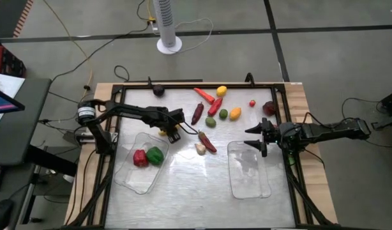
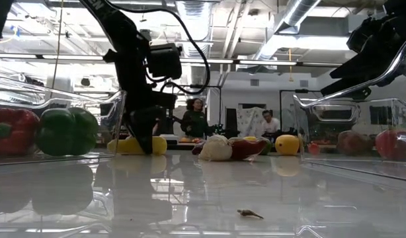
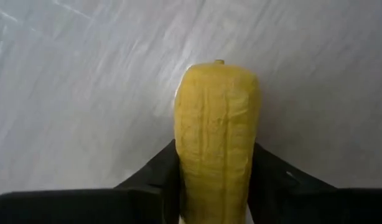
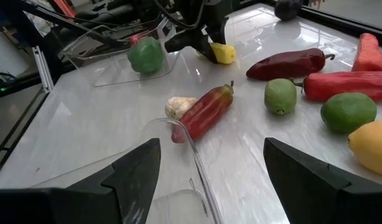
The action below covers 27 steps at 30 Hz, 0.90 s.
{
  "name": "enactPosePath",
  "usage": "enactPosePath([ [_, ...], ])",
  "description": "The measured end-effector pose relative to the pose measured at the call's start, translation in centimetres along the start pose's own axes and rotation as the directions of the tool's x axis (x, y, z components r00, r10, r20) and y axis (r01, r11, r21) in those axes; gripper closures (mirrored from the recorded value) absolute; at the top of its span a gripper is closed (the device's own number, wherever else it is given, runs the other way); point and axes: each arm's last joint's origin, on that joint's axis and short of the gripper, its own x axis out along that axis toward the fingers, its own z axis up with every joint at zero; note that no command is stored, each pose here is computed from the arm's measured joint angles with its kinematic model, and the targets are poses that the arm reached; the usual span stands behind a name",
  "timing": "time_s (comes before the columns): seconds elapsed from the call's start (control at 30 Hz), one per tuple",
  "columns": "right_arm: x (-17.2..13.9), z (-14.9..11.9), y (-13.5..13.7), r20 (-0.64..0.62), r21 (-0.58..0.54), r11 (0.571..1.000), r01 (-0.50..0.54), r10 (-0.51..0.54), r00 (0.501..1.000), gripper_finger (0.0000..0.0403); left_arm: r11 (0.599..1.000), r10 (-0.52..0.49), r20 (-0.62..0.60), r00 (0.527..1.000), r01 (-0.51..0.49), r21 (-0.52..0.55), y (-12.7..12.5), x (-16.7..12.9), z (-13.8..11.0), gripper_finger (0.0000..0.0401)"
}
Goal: Sort produce into baskets
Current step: Put the yellow corn into the left transparent bin
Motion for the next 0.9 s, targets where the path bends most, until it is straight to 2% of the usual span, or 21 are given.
enactPosePath([
  [0.2,0.0,-0.1,0.0,-0.008,-0.001,1.0,0.003,-0.003,1.0,0.0093,1.0,0.027,0.077,0.997,-0.027,0.001,0.4,-3.0,1.3,0.0291],
  [0.3,0.0,-0.2,-0.1,-0.022,0.003,1.0,0.008,-0.008,1.0,0.0093,1.0,0.008,0.105,0.994,-0.009,0.005,0.3,-4.9,1.4,0.0291],
  [0.4,0.0,-0.2,-0.1,-0.022,0.003,1.0,0.007,-0.007,1.0,0.0093,0.995,-0.098,0.186,0.978,0.094,0.032,-0.5,-7.8,1.5,0.0291],
  [0.53,0.0,-0.2,-0.1,-0.021,0.004,1.0,0.007,-0.007,1.0,0.0093,0.946,-0.323,0.265,0.908,0.304,0.113,-2.4,-11.6,0.6,0.0291],
  [0.67,0.0,-0.2,-0.1,-0.018,0.008,1.0,0.006,-0.006,1.0,0.0093,0.909,-0.416,0.328,0.848,0.394,0.135,-3.6,-15.5,-1.2,0.029],
  [0.77,0.0,-0.2,-0.1,-0.017,0.014,1.0,0.006,-0.005,1.0,0.0093,0.91,-0.411,0.335,0.848,0.405,0.091,-4.3,-17.1,-3.2,0.0288],
  [0.9,0.0,-0.2,-0.1,-0.017,0.016,1.0,0.005,-0.005,1.0,0.0093,0.955,-0.265,0.281,0.922,0.291,-0.052,-4.9,-17.8,-6.0,0.0264],
])
